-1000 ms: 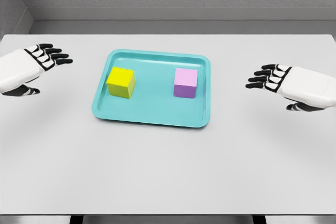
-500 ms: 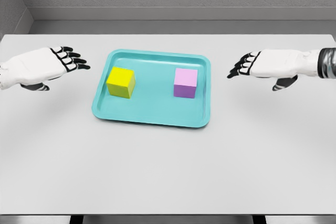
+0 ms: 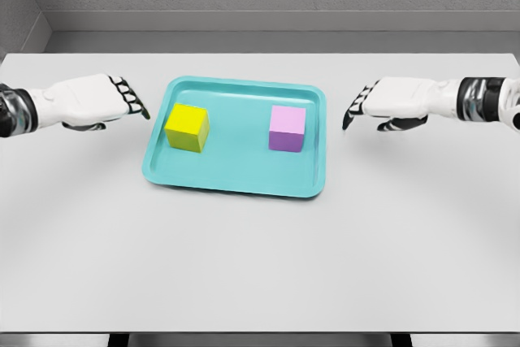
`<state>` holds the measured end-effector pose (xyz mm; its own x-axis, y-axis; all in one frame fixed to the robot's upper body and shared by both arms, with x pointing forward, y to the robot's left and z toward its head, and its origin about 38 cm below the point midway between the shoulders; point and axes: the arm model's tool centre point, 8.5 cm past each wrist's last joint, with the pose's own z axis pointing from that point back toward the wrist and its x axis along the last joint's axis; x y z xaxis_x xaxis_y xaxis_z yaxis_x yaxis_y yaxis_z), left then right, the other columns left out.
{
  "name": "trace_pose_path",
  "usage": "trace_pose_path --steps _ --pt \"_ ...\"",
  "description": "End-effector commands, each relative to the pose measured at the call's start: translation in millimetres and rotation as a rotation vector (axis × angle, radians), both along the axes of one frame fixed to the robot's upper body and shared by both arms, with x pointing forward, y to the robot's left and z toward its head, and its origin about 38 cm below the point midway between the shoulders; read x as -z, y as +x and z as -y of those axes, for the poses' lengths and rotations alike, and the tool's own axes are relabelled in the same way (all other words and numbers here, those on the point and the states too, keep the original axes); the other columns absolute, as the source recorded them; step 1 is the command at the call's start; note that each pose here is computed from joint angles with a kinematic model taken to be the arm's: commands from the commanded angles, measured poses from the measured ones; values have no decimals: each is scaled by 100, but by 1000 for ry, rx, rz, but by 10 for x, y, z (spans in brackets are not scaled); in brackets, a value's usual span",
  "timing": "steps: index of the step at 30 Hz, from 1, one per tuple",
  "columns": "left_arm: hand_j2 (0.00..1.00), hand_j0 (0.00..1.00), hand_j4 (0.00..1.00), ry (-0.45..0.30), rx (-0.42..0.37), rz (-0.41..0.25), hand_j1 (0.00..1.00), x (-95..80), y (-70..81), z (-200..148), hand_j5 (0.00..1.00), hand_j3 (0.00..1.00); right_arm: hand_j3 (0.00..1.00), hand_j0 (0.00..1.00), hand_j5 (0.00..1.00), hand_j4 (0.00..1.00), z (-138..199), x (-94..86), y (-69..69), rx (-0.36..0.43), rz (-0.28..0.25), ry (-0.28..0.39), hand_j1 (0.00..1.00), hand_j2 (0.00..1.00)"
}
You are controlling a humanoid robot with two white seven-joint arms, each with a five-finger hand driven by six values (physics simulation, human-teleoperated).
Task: Push two cubes
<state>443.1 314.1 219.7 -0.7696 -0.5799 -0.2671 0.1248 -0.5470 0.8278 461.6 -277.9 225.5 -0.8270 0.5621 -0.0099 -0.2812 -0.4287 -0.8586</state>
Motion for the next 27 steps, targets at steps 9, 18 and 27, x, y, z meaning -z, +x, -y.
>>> trace_pose_path --steps 9,18,27 --pt "70 70 70 -4 -35 -19 70 51 71 -70 70 70 64 64 64 64 -293 66 50 -48 69 -85 64 64" --pt "70 70 70 -33 -18 -30 70 97 135 112 70 70 64 64 64 64 -541 210 85 -80 91 -133 64 64" --pt "70 70 70 -28 -19 -52 70 179 108 121 70 70 64 64 64 64 -600 325 155 -68 75 -149 64 64"
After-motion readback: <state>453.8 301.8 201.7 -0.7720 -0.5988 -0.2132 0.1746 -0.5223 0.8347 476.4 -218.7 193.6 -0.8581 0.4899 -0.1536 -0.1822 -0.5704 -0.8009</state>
